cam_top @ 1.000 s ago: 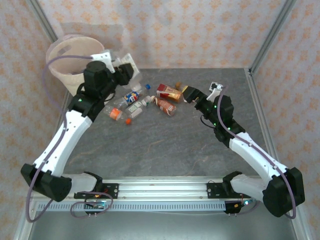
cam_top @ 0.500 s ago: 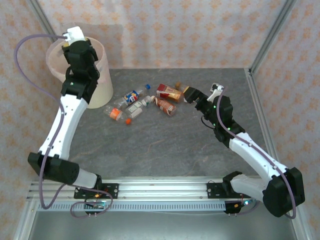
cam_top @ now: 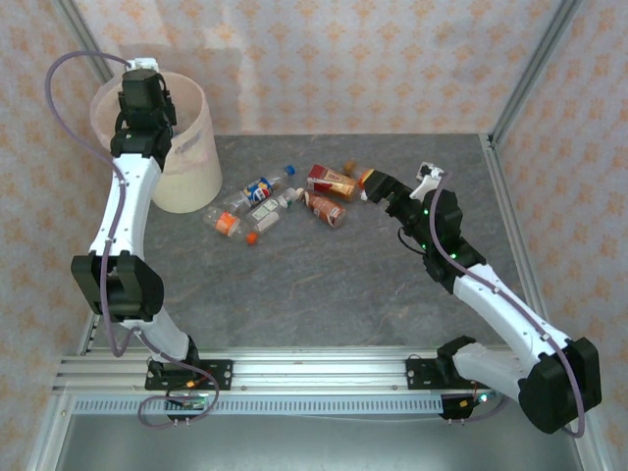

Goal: Put the plastic bottles in the bin

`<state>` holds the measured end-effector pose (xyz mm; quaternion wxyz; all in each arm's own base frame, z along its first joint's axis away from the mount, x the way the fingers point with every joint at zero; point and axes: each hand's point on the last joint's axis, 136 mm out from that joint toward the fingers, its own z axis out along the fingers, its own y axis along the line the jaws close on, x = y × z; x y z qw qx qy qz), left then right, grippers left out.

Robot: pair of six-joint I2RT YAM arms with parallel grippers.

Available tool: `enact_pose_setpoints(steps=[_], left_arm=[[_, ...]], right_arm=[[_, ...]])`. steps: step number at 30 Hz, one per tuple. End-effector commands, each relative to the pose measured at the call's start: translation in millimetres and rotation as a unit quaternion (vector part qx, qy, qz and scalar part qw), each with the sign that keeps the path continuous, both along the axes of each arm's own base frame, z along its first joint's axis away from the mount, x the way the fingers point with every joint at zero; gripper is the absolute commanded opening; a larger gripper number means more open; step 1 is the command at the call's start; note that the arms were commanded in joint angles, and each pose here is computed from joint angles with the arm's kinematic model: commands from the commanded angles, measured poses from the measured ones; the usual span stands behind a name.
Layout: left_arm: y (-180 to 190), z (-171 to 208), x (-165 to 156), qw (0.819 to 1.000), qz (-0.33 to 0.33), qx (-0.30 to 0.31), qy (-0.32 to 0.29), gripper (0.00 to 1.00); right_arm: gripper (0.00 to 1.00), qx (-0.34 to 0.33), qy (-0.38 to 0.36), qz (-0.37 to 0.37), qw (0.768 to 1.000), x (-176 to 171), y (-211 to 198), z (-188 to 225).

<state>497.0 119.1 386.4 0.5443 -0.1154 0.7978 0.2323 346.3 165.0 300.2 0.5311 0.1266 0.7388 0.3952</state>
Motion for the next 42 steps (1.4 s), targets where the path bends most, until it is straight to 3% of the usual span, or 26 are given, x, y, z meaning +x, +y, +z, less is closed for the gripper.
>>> enact_pose_setpoints(steps=[1, 8, 14, 20, 25, 33, 36, 40, 42], left_arm=[[-4.9, -6.0, 1.2, 0.999, -0.031, -0.020, 0.036, 0.56], [-42.5, -19.3, 2.4, 0.985, -0.132, -0.091, 0.067, 0.76], [-45.6, -5.3, -5.5, 0.984, -0.127, -0.116, 0.045, 0.85], [-76.1, 13.8, -23.8, 0.968, -0.147, -0.203, -0.007, 1.00], [-104.8, 18.4, -49.8, 0.973, -0.080, -0.210, -0.046, 1.00], [-153.2, -44.5, -91.6, 0.966, -0.013, -0.256, -0.041, 1.00], [-157.5, -85.0, -107.1, 0.951, 0.011, -0.305, -0.037, 1.00], [-140.0, -145.4, -130.4, 0.949, 0.085, -0.303, -0.001, 1.00], [-141.1, -166.1, -133.3, 0.947, 0.091, -0.306, 0.016, 1.00]], right_arm=[[1.00, -0.009, -0.012, -0.006, 1.000, -1.7, -3.9, 2.5], [0.99, -0.014, -0.007, -0.008, 1.000, -2.1, -4.9, -1.3], [0.99, -0.017, -0.005, -0.009, 1.000, -1.6, -5.1, -2.9], [0.99, -0.018, 0.001, -0.014, 1.000, 0.7, -5.8, -9.4], [0.99, -0.016, 0.004, -0.024, 1.000, 1.9, -9.0, -14.1], [0.99, -0.031, 0.000, -0.028, 0.999, -1.4, -12.4, -19.8], [0.99, -0.037, -0.001, -0.036, 0.999, -2.8, -16.7, -22.7], [0.99, -0.040, 0.001, -0.046, 0.998, -4.9, -21.7, -24.5], [0.99, -0.043, 0.006, -0.051, 0.998, -6.3, -24.1, -27.6]])
